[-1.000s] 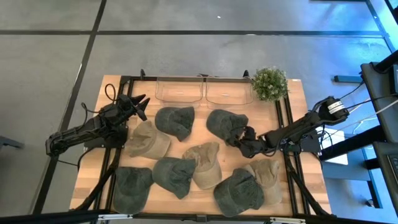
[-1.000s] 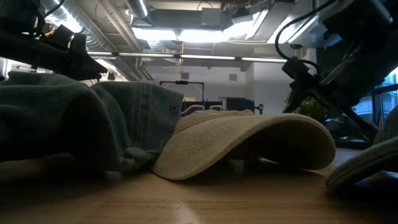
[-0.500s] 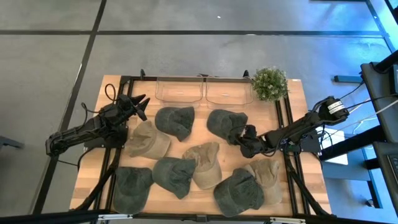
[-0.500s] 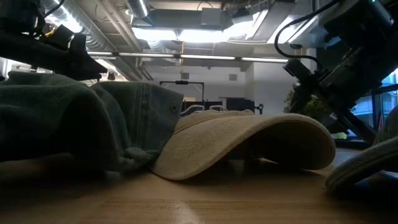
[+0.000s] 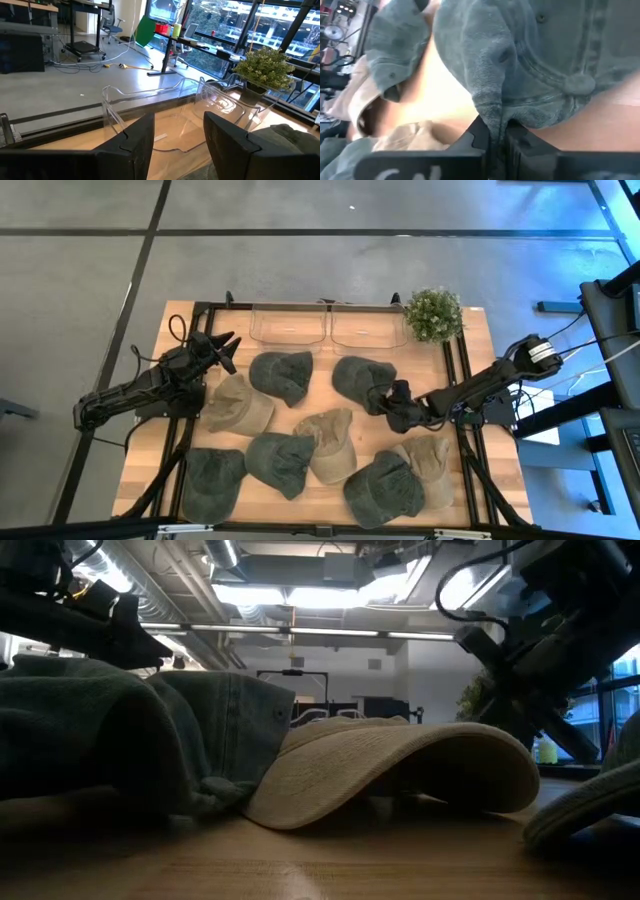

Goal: Pick & Place hat
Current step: Put the black cap into the right transparent bin

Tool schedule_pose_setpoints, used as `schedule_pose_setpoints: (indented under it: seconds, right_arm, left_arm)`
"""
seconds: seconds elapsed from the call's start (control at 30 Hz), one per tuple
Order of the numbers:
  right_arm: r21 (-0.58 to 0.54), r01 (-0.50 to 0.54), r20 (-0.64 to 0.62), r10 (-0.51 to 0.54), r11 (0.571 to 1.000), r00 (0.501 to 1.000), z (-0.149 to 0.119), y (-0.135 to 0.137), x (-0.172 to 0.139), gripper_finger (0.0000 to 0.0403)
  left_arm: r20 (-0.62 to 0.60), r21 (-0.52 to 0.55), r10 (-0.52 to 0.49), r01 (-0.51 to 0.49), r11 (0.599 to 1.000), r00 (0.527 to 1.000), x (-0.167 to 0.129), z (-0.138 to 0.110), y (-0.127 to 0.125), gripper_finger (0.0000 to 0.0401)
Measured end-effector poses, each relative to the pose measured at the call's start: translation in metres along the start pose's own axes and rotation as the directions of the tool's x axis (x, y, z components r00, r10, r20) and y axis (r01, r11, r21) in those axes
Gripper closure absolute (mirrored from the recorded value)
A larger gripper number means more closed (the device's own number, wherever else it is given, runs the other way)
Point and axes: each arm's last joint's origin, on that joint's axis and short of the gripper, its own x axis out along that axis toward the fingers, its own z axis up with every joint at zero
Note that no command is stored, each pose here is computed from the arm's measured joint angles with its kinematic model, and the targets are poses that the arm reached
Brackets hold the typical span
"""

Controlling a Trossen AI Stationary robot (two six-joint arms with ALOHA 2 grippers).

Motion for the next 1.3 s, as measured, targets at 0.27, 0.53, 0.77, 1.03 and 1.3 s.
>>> schedule_pose_setpoints:
  seconds: [0.27, 0.53, 0.77, 1.03, 1.3]
  right_arm:
    - [-0.183, -0.102, -0.021, 0.1, 0.978, 0.995, 0.019, 0.052, -0.032, 0.0383]
    - [-0.428, -0.038, 0.03, 0.056, 0.903, 0.998, 0.065, 0.118, -0.092, 0.0383]
    - [-0.639, 0.099, 0.12, -0.029, 0.763, 0.992, 0.131, 0.158, -0.137, 0.0384]
    - [-0.859, 0.187, 0.16, -0.096, 0.477, 0.982, 0.205, 0.17, -0.166, 0.0384]
    - [-0.967, 0.171, 0.114, -0.278, 0.188, 0.954, 0.244, 0.16, -0.137, 0.0384]
  left_arm:
    - [0.0, 0.0, 0.0, 0.0, 1.0, 1.0, 0.0, 0.0, 0.0, 0.0238]
    - [0.0, 0.0, 0.001, -0.001, 1.0, 1.0, 0.0, 0.0, 0.0, 0.0237]
    - [0.0, 0.0, 0.0, 0.0, 1.0, 1.0, 0.0, 0.0, 0.0, 0.0235]
    - [0.0, 0.0, 0.0, 0.0, 1.0, 1.0, 0.0, 0.0, 0.0, 0.0237]
    - [0.0, 0.0, 0.001, -0.001, 1.0, 1.0, 0.0, 0.0, 0.0, 0.0237]
